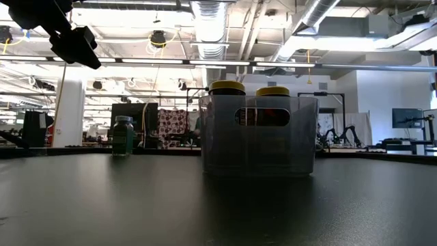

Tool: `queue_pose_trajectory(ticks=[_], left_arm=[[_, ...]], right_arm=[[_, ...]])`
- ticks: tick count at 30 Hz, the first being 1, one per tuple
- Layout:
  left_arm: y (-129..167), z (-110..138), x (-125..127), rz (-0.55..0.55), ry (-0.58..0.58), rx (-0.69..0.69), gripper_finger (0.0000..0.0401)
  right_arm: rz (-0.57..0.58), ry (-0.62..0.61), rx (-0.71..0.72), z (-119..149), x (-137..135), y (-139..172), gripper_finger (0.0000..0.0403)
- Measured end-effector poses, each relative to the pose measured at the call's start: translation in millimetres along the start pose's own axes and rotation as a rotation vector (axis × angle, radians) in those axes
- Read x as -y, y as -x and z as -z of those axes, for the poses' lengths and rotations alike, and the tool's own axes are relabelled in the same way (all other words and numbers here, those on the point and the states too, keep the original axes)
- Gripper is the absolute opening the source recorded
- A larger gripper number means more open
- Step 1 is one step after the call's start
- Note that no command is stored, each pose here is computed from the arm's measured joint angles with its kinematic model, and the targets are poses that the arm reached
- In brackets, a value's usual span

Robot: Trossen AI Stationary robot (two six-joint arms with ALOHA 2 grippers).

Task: Sort spices by type
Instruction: Put the bottom green seasoning bottle into the transparent bin

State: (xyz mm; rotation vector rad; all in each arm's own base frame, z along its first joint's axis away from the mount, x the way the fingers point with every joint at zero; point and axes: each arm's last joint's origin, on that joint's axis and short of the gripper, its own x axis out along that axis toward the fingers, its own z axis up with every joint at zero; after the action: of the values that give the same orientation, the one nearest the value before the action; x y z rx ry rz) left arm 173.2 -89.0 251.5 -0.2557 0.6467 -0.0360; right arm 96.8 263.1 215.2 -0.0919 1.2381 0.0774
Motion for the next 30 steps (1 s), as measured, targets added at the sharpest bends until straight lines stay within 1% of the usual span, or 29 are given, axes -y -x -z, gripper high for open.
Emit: queue_pose_trajectory(ticks=[15,19,30], left_arm=[[0.0,0.0,0.1,0.001,0.000,0.000,0.0308],[0.1,-0.1,0.1,0.001,0.000,0.000,0.0308],[0.0,0.0,0.1,0.001,0.000,0.000,0.0308]], right_arm=[[0.013,-0.013,-0.004,0.1,1.1,0.9,0.0270],[0.024,-0.043,-0.008,0.6,2.2,1.0,0.0270],[0.024,-0.045,-0.006,0.5,2.2,1.0,0.0270]])
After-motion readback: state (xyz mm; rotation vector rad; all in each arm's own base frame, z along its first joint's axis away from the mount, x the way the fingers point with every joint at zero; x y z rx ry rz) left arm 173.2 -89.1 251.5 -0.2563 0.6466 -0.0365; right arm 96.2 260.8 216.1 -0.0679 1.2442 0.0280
